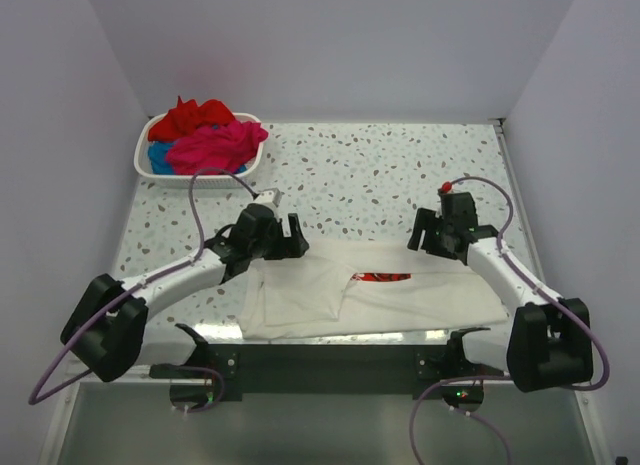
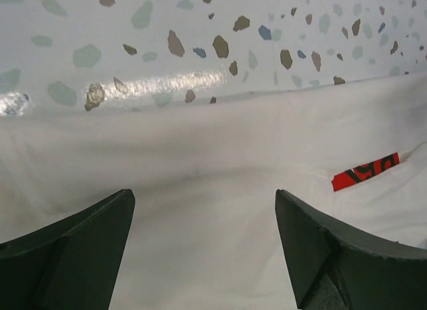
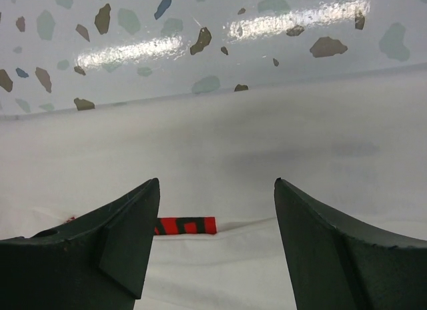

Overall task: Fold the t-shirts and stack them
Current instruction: Fold the tshirt

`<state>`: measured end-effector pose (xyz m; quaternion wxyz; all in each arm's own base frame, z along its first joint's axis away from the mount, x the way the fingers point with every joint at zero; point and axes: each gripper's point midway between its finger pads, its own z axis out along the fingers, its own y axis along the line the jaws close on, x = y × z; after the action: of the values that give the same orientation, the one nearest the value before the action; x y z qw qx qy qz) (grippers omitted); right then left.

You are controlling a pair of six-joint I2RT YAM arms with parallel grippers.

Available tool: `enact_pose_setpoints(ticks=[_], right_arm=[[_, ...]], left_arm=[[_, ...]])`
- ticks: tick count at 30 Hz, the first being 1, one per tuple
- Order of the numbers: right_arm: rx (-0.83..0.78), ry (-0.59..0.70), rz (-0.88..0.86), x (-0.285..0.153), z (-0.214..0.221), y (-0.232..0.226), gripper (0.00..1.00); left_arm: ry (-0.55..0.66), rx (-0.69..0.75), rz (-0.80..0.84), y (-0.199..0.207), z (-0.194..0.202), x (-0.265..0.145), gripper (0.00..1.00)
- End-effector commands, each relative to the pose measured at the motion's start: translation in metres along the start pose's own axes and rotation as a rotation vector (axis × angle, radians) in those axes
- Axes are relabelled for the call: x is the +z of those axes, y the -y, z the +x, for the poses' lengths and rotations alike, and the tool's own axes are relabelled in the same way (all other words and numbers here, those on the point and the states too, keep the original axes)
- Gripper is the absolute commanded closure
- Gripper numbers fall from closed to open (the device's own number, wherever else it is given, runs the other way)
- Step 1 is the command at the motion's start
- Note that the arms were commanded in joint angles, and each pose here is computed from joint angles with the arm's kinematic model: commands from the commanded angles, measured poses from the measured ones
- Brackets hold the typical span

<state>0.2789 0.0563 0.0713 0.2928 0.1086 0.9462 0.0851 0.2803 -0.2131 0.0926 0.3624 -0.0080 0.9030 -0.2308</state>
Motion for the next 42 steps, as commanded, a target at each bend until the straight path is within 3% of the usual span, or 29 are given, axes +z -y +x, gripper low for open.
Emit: enact_pose_setpoints(ticks=[1, 7, 11, 18, 29, 36, 42], right_arm=[[0.03, 0.004, -0.011, 0.012, -0.001, -0.009, 0.27], [0.032, -0.029, -0.019, 0.029, 0.008, -0.013, 0.27], [0.028, -0.095, -0.022, 0.044, 0.02, -0.015, 0.28], [0.026, -0.113, -0.062, 0.056, 0.023, -0.034, 0.28], [-0.022, -0.146, -0.124, 0.08, 0.019, -0.086, 0.28], [-0.1, -0.049, -0.093, 0.043, -0.028, -0.091, 0.23], [-0.065, 0.016, -0.018, 0.009, -0.05, -0.043, 0.2]], left_arm=[[-0.039, -0.066, 0.076, 0.014, 0.019, 0.013, 0.08], [-0.125, -0.128, 0.051, -0.006, 0.061, 0.031, 0.06], [-0.124, -0.112, -0.007, -0.022, 0.061, 0.033, 0.04], [-0.097, -0.196, -0.08, -0.072, 0.047, 0.031, 0.04], [-0.023, -0.176, -0.168, -0.106, 0.005, 0.028, 0.02], [-0.008, -0.166, -0.188, -0.115, -0.006, 0.027, 0.02], [0.05, -0.127, -0.193, -0.11, -0.029, 0.015, 0.01]])
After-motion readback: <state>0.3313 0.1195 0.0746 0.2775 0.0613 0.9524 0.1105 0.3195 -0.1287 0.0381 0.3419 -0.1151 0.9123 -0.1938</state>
